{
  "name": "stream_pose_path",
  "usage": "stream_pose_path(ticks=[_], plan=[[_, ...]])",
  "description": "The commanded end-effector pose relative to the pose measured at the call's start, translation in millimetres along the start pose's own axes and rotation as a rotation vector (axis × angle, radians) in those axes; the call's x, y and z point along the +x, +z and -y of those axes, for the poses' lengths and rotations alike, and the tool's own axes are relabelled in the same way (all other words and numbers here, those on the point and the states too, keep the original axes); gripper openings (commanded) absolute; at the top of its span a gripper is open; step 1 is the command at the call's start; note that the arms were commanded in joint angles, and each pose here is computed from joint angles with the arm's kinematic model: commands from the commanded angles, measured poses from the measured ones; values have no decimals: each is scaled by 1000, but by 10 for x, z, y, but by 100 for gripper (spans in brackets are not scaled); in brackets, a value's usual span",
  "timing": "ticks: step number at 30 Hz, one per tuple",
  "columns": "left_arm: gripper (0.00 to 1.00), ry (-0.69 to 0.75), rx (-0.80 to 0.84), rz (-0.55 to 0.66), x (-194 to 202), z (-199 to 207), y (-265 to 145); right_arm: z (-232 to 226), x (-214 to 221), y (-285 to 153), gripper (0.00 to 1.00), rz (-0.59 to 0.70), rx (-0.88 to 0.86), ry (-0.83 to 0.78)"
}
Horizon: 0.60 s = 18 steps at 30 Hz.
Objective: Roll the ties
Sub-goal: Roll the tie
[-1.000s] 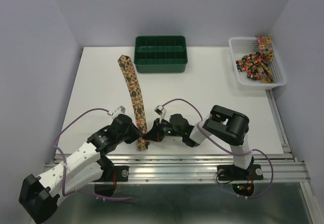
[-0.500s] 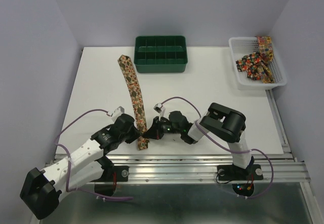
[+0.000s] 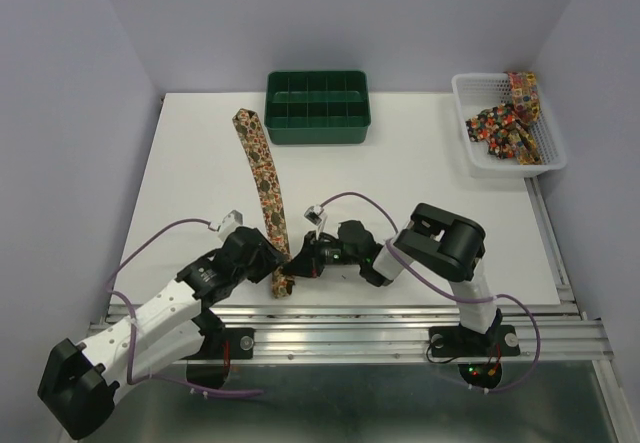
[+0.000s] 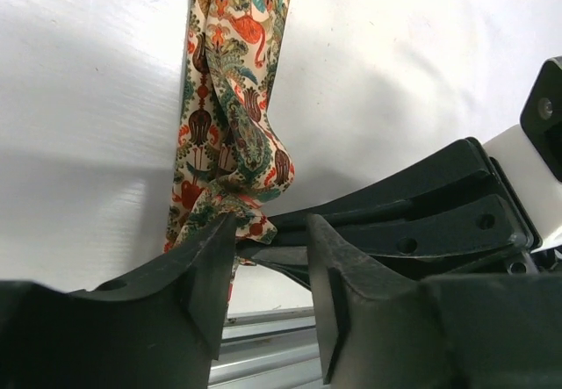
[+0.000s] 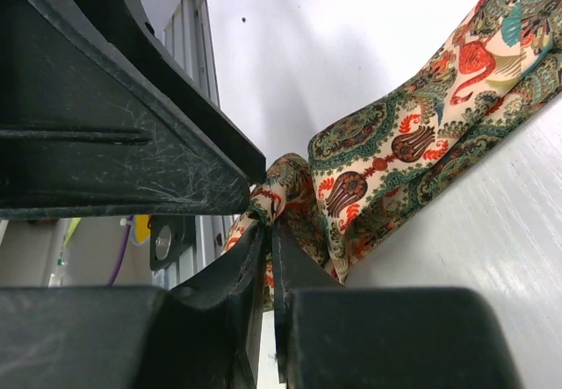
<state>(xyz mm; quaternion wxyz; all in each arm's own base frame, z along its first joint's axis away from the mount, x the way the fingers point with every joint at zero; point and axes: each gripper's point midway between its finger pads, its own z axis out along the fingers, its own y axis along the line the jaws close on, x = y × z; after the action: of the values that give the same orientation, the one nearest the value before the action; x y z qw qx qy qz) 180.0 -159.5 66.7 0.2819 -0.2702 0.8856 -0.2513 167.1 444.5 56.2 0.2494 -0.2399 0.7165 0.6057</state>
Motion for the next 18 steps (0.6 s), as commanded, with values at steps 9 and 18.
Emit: stream_pose_path(ticks=[9, 18], plan=[[57, -19, 4, -58, 122, 14, 31, -148, -61, -15, 9, 27, -10, -152], [37, -82, -71, -88, 151, -41, -49, -311, -7, 2, 9, 36, -49, -257]])
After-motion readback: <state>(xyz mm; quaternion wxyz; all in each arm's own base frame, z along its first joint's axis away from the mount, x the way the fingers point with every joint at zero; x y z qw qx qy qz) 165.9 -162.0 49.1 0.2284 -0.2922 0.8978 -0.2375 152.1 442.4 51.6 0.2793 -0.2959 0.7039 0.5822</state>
